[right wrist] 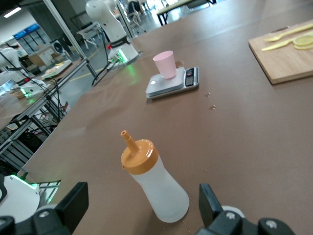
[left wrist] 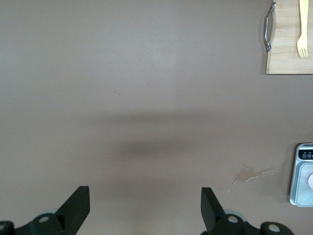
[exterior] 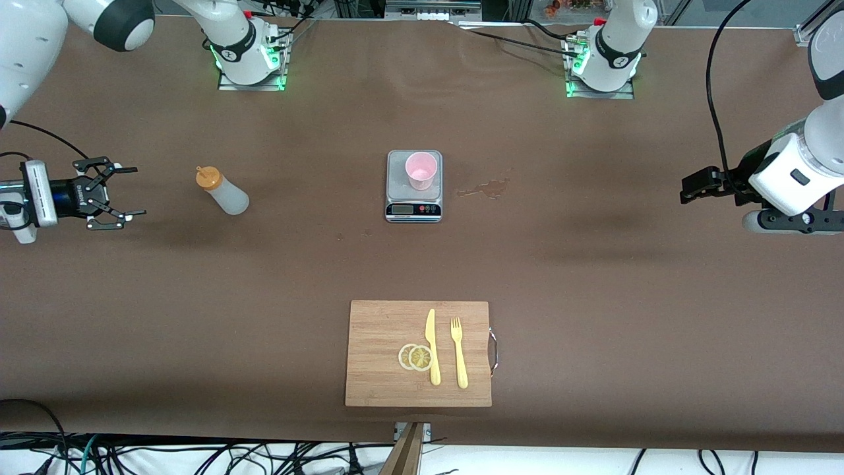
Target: Add sauce to pink cup with both arms
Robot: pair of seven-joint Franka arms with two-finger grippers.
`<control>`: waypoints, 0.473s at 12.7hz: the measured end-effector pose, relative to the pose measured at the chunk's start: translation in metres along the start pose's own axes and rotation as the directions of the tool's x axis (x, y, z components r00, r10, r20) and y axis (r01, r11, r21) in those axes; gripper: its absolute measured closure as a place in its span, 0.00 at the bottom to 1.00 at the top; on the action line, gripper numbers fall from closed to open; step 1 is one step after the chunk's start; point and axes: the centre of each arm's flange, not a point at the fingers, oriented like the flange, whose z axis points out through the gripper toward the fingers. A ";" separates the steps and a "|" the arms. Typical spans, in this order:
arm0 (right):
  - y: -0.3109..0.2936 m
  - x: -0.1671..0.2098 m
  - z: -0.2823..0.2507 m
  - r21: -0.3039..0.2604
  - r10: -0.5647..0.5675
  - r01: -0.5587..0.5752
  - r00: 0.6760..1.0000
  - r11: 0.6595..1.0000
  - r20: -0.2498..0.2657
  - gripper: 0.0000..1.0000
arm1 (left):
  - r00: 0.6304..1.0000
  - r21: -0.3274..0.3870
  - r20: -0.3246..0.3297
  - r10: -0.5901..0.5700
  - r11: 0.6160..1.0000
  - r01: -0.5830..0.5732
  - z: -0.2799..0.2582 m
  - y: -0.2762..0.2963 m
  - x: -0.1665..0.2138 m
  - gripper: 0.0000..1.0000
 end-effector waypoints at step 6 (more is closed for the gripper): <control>-0.002 0.114 -0.004 -0.127 0.222 -0.196 0.945 0.972 0.240 0.00 | 1.000 0.000 0.000 0.000 1.000 0.000 0.000 0.000 0.000 0.00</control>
